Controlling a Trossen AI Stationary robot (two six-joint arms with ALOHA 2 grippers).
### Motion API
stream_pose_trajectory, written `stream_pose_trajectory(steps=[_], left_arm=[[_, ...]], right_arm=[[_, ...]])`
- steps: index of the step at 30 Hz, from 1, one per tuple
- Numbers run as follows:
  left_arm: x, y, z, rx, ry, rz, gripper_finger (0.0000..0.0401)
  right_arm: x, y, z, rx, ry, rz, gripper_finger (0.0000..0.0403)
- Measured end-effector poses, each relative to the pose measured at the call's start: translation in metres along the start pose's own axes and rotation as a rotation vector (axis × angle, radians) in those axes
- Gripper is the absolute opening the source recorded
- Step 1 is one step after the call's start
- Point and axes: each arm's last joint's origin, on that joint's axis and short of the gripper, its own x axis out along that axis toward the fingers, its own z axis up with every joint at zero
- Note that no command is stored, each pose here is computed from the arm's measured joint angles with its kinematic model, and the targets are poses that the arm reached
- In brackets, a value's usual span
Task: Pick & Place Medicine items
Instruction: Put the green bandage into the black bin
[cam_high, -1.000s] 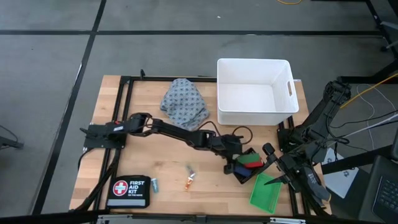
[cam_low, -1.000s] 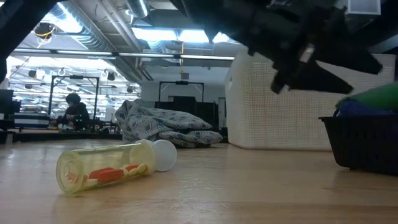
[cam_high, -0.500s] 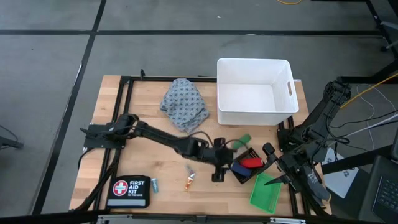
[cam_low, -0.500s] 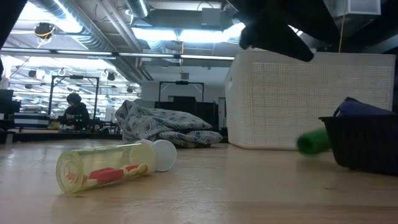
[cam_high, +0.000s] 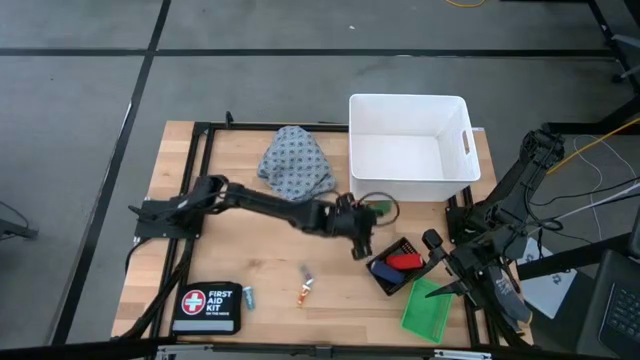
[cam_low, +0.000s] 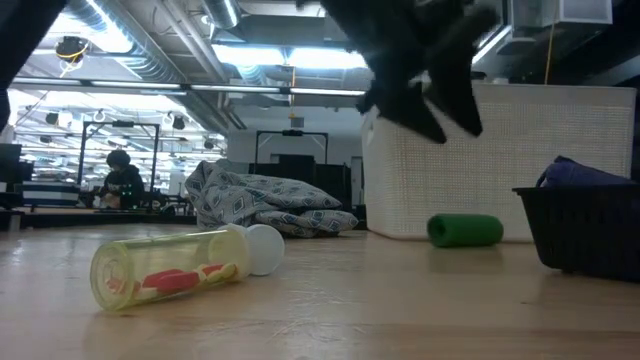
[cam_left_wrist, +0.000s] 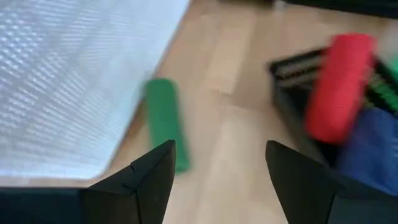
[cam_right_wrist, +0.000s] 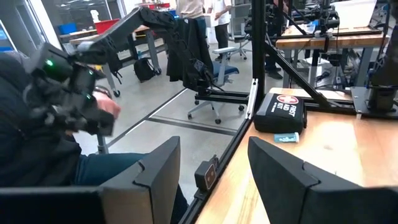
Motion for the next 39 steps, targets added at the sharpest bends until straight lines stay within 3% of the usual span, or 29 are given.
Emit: stream_pose_trajectory(steps=[6,14,24,27,31,35,39], left_arm=[[0.039,0.027,-0.01,-0.029,0.053,-0.007,0.0244],[0.076,0.029,-0.031,-0.067,0.072,-0.022,0.0244],[0.083,0.026,-0.036,-0.113,0.095,-0.089,0.0239],[0.082,0.027,-0.04,-0.119,0.142,-0.092,0.0208],[0.081,0.024,-0.043,-0.11,0.163,-0.096,0.0134],[0.077,0.021,-0.038,-0.109,0.146,-0.153,0.0061],[0.073,0.018,-0.031,-0.091,0.109,-0.222,0.0012]], right_arm=[[0.0,0.0,-0.001,-0.003,0.006,-0.001,0.019],[0.0,0.0,-0.001,-0.012,0.007,-0.001,0.019],[0.0,0.0,-0.001,-0.014,0.008,-0.001,0.019],[0.0,0.0,-0.001,-0.014,0.008,-0.001,0.019],[0.0,0.0,-0.001,-0.015,0.008,-0.001,0.019],[0.0,0.0,-0.001,-0.015,0.008,-0.001,0.019],[0.0,0.0,-0.001,-0.01,0.009,-0.001,0.019]])
